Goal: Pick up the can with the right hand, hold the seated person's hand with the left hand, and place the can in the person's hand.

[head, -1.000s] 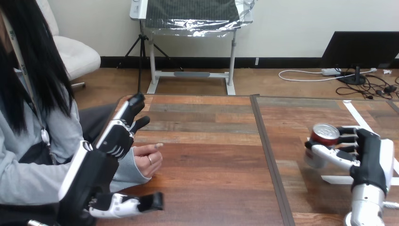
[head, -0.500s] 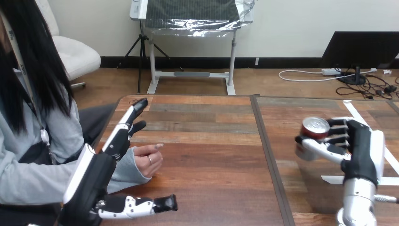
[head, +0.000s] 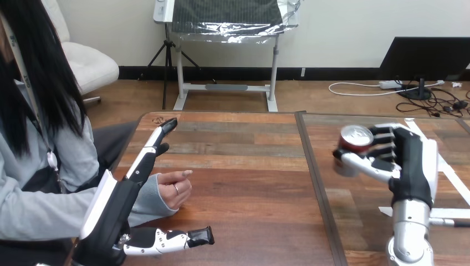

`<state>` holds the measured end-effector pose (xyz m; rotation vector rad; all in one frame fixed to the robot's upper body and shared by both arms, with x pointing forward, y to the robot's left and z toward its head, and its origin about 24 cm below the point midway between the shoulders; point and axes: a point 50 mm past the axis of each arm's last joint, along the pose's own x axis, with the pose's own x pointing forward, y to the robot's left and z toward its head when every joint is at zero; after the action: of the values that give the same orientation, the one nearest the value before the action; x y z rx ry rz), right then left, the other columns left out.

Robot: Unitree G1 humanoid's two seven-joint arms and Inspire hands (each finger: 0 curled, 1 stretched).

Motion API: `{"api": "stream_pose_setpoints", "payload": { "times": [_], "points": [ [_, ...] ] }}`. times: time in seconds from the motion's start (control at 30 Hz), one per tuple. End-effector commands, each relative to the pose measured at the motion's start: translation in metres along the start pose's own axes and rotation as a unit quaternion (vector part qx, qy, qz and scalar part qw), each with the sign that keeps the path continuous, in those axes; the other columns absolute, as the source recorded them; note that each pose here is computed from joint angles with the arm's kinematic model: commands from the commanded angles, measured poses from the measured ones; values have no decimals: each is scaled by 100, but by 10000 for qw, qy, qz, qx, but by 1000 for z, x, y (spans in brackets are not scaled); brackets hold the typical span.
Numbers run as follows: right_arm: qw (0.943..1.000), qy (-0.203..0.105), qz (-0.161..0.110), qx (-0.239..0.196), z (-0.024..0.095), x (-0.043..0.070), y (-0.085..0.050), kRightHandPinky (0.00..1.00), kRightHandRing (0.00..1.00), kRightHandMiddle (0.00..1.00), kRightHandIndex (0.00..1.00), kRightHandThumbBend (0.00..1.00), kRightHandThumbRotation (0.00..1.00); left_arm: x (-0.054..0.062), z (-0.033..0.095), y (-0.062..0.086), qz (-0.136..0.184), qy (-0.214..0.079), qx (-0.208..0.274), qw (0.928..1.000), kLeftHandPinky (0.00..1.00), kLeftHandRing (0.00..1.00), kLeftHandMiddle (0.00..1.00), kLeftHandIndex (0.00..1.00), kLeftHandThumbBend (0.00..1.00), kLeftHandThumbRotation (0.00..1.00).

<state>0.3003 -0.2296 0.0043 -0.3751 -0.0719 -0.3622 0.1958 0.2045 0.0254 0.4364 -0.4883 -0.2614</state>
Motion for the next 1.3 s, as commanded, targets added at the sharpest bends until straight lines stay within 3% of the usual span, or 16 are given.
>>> {"api": "stream_pose_setpoints", "payload": {
  "times": [0.0, 0.37, 0.7, 1.27],
  "points": [
    [9954, -832, -58, 468, 38, 17, 3, 34, 39, 46, 48, 81, 0, 11, 2, 6, -120, -182, 256, 9994, 85, 93, 94, 93, 100, 22],
    [9914, -1129, 193, 640, 49, 13, 8, 34, 39, 46, 48, 79, 0, 10, -1, 2, -320, -5, 392, 9987, 82, 91, 90, 90, 100, 16],
    [9887, -1204, 326, 832, 52, 11, 10, 34, 39, 45, 48, 79, 0, 12, -1, 0, -339, 39, 495, 9982, 84, 91, 92, 91, 100, 17],
    [9863, -1237, 557, 939, 52, 8, 14, 34, 39, 46, 49, 79, 0, 18, 2, 3, -346, 18, 870, 9956, 72, 80, 82, 85, 100, 14]
  ]
}}
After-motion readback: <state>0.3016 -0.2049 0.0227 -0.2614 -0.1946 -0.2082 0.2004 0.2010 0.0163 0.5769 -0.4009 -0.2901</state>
